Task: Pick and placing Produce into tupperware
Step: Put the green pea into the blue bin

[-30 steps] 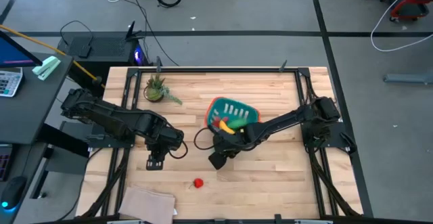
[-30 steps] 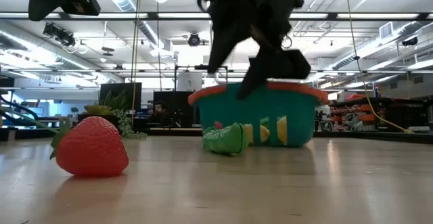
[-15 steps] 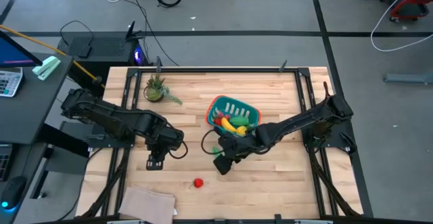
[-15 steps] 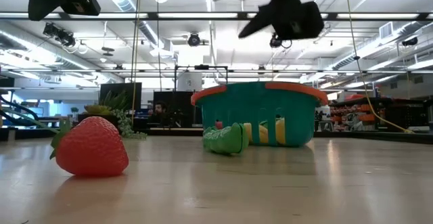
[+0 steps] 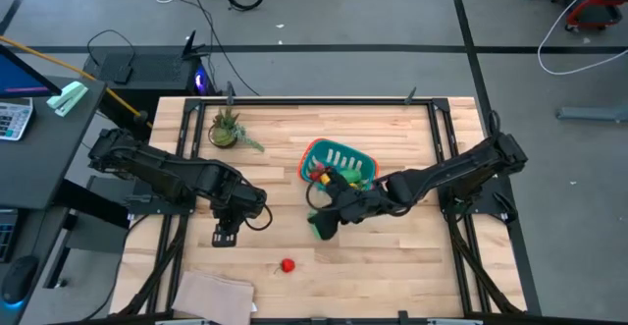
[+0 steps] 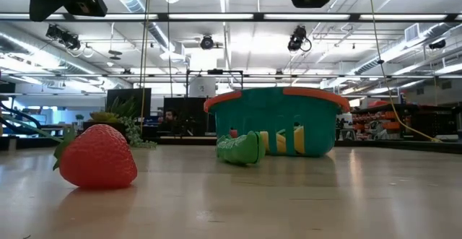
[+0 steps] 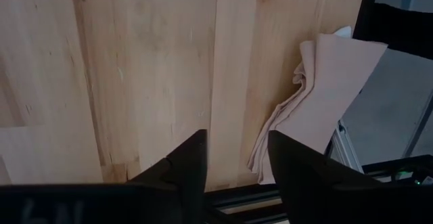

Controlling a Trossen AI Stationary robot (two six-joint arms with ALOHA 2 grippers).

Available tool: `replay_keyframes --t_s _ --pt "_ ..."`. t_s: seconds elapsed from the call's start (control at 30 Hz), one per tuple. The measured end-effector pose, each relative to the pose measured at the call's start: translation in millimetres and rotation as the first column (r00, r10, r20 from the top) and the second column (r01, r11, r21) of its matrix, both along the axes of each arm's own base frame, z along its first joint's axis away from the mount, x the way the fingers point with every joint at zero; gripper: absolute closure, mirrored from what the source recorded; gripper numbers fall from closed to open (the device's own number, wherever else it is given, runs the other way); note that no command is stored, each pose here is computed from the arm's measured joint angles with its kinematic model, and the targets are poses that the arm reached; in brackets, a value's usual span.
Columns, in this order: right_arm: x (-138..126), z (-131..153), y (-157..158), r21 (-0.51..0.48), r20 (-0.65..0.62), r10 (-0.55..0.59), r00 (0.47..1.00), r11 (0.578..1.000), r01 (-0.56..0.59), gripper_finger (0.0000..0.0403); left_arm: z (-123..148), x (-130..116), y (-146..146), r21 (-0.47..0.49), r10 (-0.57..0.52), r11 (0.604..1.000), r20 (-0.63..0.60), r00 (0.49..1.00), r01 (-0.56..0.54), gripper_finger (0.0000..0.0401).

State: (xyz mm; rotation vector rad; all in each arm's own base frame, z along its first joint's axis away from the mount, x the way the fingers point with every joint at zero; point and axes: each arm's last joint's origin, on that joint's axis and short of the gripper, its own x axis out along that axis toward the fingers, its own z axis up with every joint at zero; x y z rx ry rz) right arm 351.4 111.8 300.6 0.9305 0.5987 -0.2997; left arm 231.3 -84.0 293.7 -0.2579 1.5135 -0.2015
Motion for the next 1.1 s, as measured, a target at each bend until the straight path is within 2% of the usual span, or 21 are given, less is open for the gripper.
replay_keyframes --t_s 0.07,0.13,0.37,0.53,0.7,0.87,1.0,1.1 --pt "0 1 0 -0.073 0.020 -0.012 1.000 0.997 0.013 0.0167 0 0 0 0.000 0.001 1.000 -0.001 1.000 -0.001 0.0242" --pt "2 -3 1 -0.080 0.011 -0.019 1.000 0.997 0.020 0.0167 0 0 0 0.000 0.001 1.000 -0.001 1.000 -0.001 0.0245" --pt "14 -46 5 0.071 -0.173 -0.172 0.970 0.980 0.186 0.0167 0 0 0 0.000 0.000 1.000 0.000 1.000 0.000 0.0257" --pt "22 -69 10 0.166 -0.261 -0.169 0.951 0.962 0.216 0.0167 0 0 0 0.000 -0.003 1.000 0.000 1.000 0.003 0.0264" --pt "24 -72 12 0.212 -0.270 -0.191 0.944 0.944 0.251 0.0167 0 0 0 0.000 -0.003 1.000 0.000 1.000 0.003 0.0266" --pt "24 -73 9 0.153 -0.270 -0.160 0.949 0.966 0.207 0.0167 0 0 0 0.013 -0.001 1.000 0.005 1.000 0.001 0.0265" --pt "25 -73 2 0.057 -0.265 -0.086 0.960 0.993 0.104 0.0167 0 0 1 0.031 0.002 1.000 0.011 1.000 -0.002 0.0270" --pt "26 -73 -1 0.020 -0.261 -0.053 0.964 0.998 0.061 0.0167 0 0 1 0.031 0.006 1.000 0.010 1.000 -0.006 0.0270"
